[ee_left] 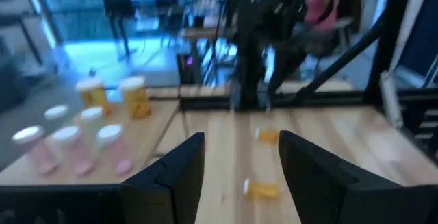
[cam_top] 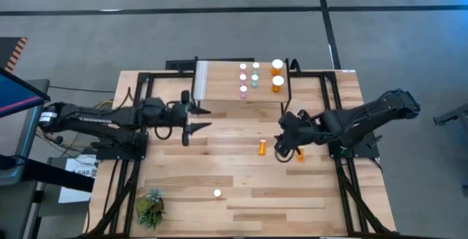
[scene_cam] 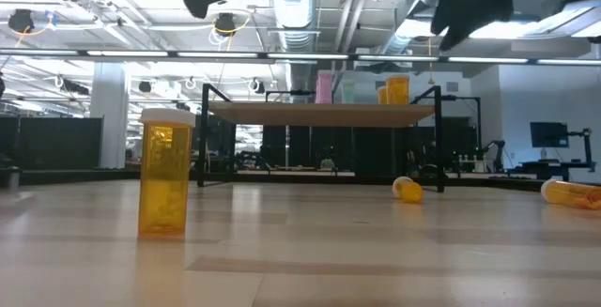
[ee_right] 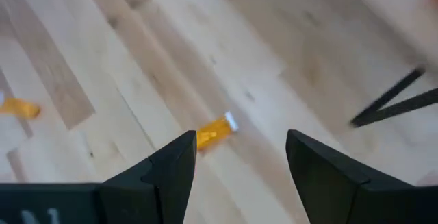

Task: Pick and place medicine bottles onto shelf by color
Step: Put the middle right small orange pill bottle on the shelf

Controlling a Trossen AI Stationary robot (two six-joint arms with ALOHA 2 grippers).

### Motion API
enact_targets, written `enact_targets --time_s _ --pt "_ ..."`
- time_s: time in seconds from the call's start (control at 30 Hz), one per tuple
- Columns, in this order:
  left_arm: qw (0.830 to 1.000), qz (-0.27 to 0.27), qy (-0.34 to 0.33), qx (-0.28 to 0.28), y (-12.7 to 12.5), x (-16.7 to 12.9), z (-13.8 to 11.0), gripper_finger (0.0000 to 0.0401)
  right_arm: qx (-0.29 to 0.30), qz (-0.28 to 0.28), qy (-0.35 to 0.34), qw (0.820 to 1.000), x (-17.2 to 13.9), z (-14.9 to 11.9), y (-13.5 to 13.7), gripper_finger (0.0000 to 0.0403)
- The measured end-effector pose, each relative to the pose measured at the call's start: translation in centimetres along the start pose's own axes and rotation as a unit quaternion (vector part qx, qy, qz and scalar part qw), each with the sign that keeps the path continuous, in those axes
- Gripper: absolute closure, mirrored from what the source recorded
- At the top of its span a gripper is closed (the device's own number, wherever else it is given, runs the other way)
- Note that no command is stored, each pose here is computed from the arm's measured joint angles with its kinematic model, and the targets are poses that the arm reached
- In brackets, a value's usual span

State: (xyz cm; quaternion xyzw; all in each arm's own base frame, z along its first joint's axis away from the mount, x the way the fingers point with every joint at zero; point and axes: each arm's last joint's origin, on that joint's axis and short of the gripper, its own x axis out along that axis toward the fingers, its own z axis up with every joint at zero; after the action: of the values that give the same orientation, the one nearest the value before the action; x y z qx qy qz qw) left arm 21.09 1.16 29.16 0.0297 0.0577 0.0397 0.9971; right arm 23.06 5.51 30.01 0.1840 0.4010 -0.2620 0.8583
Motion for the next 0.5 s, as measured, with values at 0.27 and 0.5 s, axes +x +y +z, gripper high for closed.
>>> enact_targets --time_s 0.27,0.5 --pt "0.999 0.024 -0.032 0.009 -0.3 -0.2 -2.4 0.0225 0.042 -0.022 0.128 0.991 5.1 -2.4 -0.2 0.0154" --pt "1.0 0.023 -0.007 0.014 -0.4 -0.1 -3.0 0.0225 0.109 -0.059 0.158 0.98 5.2 -6.8 -2.3 0.0154"
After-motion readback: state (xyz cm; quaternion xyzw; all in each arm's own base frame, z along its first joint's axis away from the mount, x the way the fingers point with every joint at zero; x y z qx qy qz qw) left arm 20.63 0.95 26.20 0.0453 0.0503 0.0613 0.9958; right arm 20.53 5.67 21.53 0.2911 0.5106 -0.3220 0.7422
